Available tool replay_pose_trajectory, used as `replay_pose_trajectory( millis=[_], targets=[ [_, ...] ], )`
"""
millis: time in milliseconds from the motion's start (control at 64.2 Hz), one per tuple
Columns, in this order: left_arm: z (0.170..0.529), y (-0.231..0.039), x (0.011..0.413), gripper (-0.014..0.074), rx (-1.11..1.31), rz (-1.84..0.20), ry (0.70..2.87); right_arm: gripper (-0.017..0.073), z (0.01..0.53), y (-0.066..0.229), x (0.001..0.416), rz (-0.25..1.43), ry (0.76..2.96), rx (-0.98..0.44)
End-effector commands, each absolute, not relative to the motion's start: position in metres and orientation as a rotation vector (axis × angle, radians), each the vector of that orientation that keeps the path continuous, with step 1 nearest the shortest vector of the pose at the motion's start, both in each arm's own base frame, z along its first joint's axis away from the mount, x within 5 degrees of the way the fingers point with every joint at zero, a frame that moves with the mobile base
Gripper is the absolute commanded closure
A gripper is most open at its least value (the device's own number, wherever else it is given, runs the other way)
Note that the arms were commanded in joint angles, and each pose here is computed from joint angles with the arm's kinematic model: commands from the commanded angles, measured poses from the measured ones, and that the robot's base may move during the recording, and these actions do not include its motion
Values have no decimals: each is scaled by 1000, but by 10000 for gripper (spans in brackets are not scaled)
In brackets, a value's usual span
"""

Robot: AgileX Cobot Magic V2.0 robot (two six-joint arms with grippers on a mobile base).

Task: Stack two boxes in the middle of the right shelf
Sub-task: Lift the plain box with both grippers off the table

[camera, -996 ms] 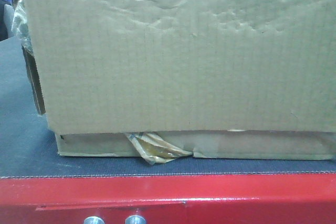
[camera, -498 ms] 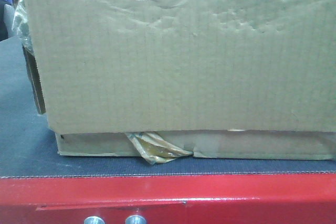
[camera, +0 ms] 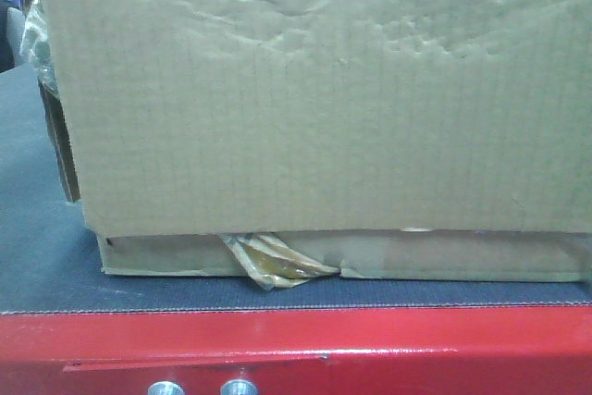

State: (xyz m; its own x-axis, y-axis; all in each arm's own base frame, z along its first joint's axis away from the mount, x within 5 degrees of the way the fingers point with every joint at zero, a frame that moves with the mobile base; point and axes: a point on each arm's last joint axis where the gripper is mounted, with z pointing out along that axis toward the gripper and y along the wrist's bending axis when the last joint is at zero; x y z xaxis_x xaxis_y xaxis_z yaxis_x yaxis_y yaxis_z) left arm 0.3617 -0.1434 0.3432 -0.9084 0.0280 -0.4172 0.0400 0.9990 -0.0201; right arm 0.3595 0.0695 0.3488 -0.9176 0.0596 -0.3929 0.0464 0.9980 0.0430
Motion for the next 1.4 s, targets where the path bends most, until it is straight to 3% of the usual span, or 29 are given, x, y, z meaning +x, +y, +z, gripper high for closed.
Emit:
replay_pose_trajectory(
  millis=[0,109,265,374,545,701,1074,1386],
  targets=[
    [346,-142,361,152,42,-41,2701,275,350,67,360,22,2725,65],
    [346,-142,361,190,30,-44,2701,409,350,67,360,22,2725,65],
    [346,-142,361,475,-4,-51,2701,719,344,66,359,16,2744,64],
    [346,-142,361,701,-6,-58,2703,721,337,66,358,3,2766,63],
    [349,-139,361,705,-40,-34,2684,721,346,66,354,-86,2727,30],
    [373,-139,349,705,-81,47,2573,721,369,70,339,-156,2635,55],
    [439,-123,304,705,-110,12,2358,721,447,70,308,-24,2257,62],
    [489,-104,294,705,-122,77,2079,721,493,71,304,54,2026,53]
  ],
)
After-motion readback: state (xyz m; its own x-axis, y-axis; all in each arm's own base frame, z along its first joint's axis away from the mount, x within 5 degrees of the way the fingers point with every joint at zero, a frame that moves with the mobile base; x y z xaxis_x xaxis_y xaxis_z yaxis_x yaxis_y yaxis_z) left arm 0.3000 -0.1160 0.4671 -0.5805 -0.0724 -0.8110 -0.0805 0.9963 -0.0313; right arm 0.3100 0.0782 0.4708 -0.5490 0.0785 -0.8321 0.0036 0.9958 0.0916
